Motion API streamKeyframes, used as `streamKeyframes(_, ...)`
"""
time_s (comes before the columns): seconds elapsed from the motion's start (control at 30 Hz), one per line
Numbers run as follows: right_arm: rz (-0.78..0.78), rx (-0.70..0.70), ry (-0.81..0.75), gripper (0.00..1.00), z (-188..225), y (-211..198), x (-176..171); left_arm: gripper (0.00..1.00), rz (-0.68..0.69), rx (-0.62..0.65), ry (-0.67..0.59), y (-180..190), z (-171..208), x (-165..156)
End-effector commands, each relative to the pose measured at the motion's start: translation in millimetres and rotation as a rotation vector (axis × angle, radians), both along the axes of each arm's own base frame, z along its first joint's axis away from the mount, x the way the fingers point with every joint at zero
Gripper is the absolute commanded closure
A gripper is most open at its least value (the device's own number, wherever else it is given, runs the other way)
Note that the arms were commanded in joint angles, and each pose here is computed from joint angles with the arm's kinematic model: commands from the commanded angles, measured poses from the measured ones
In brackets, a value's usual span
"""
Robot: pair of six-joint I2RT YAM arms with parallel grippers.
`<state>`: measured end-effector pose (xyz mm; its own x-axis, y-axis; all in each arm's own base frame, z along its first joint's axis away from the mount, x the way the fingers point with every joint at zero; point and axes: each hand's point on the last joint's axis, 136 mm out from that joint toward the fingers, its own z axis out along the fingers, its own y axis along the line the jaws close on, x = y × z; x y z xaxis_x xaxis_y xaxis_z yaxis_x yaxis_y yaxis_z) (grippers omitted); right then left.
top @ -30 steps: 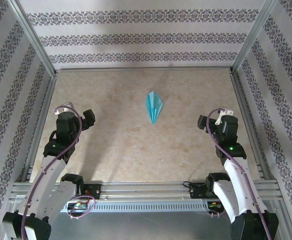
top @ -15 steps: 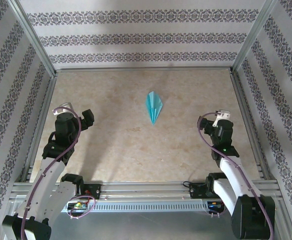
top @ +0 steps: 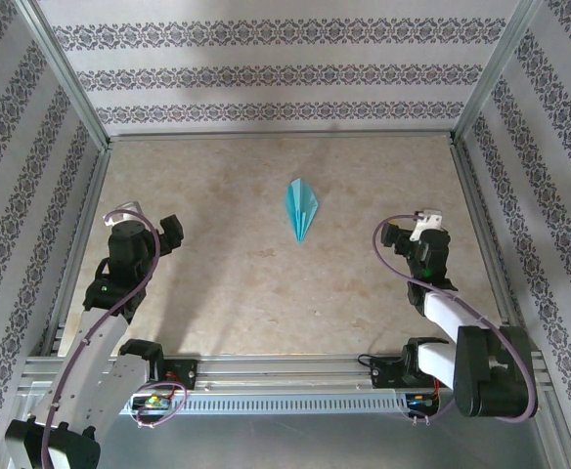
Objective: Fold a paper plane with a square sheet of paper (fold left side to right side)
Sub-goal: Reset both arms
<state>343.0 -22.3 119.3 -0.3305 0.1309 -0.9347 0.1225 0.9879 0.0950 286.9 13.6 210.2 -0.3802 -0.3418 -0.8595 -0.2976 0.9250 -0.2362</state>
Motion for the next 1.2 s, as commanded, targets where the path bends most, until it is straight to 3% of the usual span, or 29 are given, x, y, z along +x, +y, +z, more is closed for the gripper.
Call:
streamKeyframes(0.0,0.041,-0.025,-0.091,0.02,15,4,8,0.0,0.024,0.039,0.023,9,-3,-3)
streamKeyframes(0.63,0.062,-0.02,-0.186,0.02,-7,9,24,0.0,0.032,0.041,0.036,10,-6,-2)
streamKeyframes(1.17,0.056,-0.057,-0.049,0.02,-20,14,47,0.0,0.035,0.055,0.05,11,-18,6)
